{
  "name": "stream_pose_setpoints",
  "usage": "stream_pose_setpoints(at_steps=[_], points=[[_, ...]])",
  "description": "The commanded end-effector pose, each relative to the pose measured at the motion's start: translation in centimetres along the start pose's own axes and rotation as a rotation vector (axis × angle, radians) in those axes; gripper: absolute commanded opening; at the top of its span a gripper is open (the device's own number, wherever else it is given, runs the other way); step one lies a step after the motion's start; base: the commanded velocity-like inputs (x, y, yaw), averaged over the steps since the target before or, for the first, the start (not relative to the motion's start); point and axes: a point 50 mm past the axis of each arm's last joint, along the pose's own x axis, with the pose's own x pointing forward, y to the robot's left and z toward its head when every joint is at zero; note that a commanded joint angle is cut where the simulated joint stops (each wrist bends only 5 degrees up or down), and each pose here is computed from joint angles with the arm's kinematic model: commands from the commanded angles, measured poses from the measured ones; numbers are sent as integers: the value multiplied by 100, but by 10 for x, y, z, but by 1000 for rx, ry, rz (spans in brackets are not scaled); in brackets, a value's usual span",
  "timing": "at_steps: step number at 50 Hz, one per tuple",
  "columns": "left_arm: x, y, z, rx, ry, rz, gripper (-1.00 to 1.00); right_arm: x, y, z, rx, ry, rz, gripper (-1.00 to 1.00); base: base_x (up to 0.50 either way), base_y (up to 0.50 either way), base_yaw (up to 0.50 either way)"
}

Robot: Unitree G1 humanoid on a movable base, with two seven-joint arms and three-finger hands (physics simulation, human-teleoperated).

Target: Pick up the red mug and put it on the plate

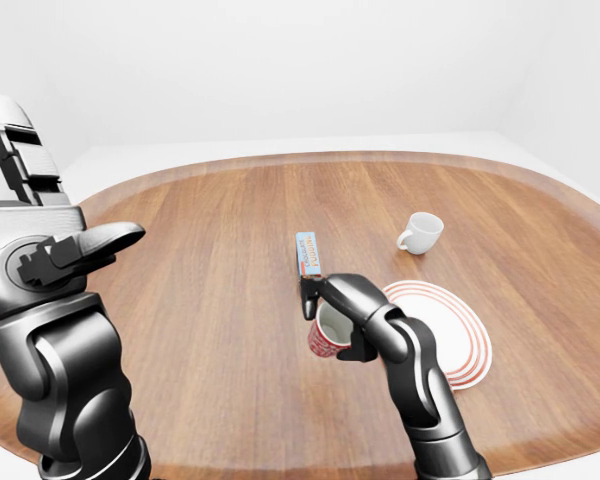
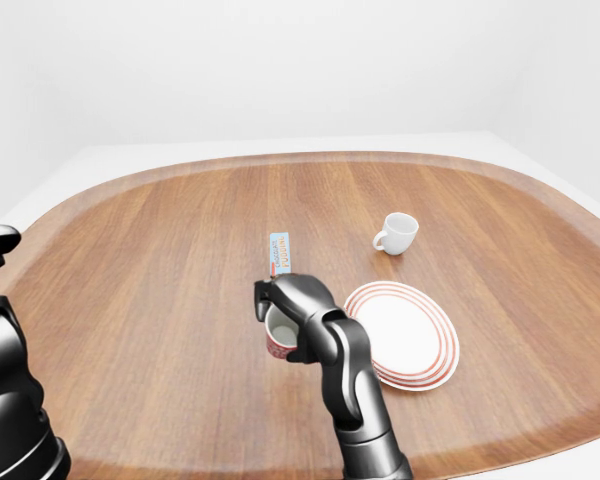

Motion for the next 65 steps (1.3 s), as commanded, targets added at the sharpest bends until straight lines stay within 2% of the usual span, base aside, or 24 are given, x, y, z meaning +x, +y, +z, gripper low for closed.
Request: stream_pose_setpoints(at_steps=[1, 14, 21, 27, 35, 41, 53, 65], points=[[0, 0, 2, -4, -6, 1, 100, -44, -35, 3, -64, -16, -212, -100, 0, 0, 0], [0, 1, 2, -1, -4, 5, 100, -67, -37, -22, -61, 93, -245, -100, 0, 0, 0], [0, 1, 3, -4, -6, 5, 100, -79, -50, -58, -43, 211, -266, -100, 0, 0, 0], [0, 0, 4, -10, -11, 2, 100, -70, -70, -80, -15, 234, -271, -100, 0, 0, 0], [2, -1, 6, -15, -19, 0, 100, -54, -91, -122, 14, 342, -204, -100, 0, 0, 0], [3, 0, 6, -15, -21, 2, 100, -49, -100, -141, 39, 387, -168, -100, 0, 0, 0], [2, 2, 4, -3, -12, 4, 100, -39, -90, -176, 106, 507, -36, -100, 0, 0, 0], [2, 2, 4, 0, -9, 5, 100, -36, -72, -189, 133, 565, 48, -100, 0, 0, 0]])
